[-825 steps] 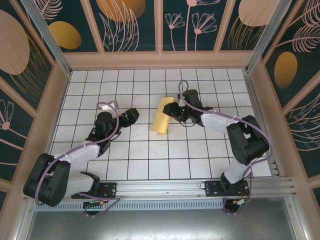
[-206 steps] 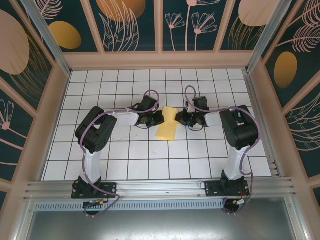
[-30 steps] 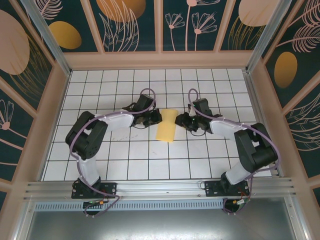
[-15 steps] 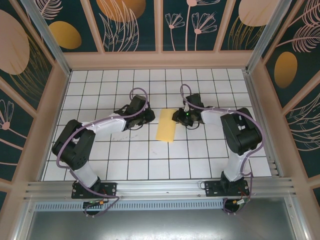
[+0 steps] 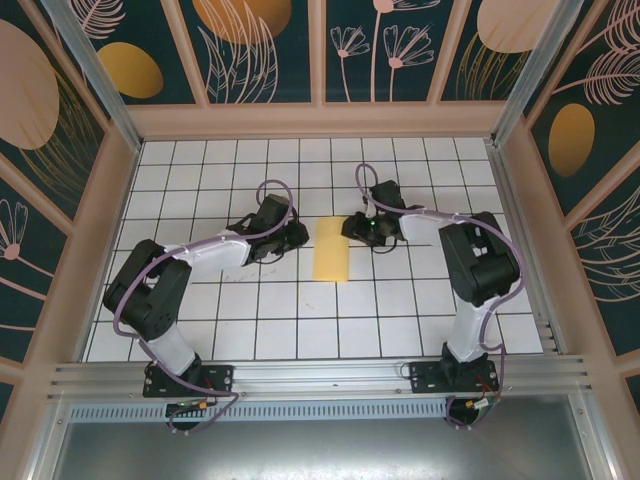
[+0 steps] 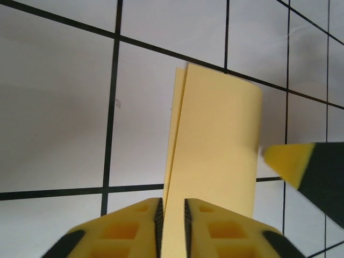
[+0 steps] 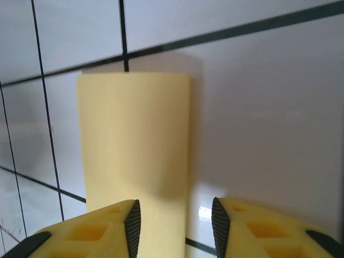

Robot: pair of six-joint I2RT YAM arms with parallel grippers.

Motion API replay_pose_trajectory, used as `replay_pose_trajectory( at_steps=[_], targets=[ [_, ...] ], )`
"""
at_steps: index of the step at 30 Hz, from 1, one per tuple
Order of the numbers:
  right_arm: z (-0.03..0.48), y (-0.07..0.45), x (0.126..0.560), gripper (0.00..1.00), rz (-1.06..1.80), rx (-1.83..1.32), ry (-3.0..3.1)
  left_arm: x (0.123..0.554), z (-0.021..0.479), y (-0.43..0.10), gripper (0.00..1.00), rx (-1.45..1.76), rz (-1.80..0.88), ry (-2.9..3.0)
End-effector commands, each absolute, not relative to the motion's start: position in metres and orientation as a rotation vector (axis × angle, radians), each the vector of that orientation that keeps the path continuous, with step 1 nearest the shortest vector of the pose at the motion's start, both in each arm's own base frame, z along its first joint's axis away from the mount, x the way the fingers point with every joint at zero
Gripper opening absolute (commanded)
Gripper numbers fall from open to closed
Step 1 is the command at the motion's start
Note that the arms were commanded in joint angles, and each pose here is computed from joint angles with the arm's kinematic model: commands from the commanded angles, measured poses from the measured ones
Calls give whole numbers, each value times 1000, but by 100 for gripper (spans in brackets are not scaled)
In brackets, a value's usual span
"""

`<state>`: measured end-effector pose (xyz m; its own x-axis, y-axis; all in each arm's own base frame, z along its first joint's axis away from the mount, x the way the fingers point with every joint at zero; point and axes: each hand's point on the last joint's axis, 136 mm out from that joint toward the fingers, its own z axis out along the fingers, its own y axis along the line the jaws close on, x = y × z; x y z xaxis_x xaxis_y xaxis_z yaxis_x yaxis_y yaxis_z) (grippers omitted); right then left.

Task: Fold a paper plane with a square sheet of paper (pick it up from the middle)
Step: Fold the triangle a second time at the center of the table.

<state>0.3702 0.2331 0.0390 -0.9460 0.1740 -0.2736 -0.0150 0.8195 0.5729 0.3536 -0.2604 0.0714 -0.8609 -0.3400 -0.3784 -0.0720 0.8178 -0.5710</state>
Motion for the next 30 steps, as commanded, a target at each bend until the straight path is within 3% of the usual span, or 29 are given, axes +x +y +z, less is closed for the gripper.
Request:
replay_pose_trajectory(
  at_steps=[1,4,8,30],
  targets=[
    [64,221,365,44,853,178,2620,359,73,-263,28,-334,-857,2503],
    [73,240,350,42,1017,162,2594,361,78,-267,39,-334,-931,2493],
    [68,256,340,41,1127,166,2597,362,68,-275,42,-331,-1010,2524],
    [15,249,319,38,1111,222,2725,367,55,-299,45,-279,-1137,2576]
  ],
)
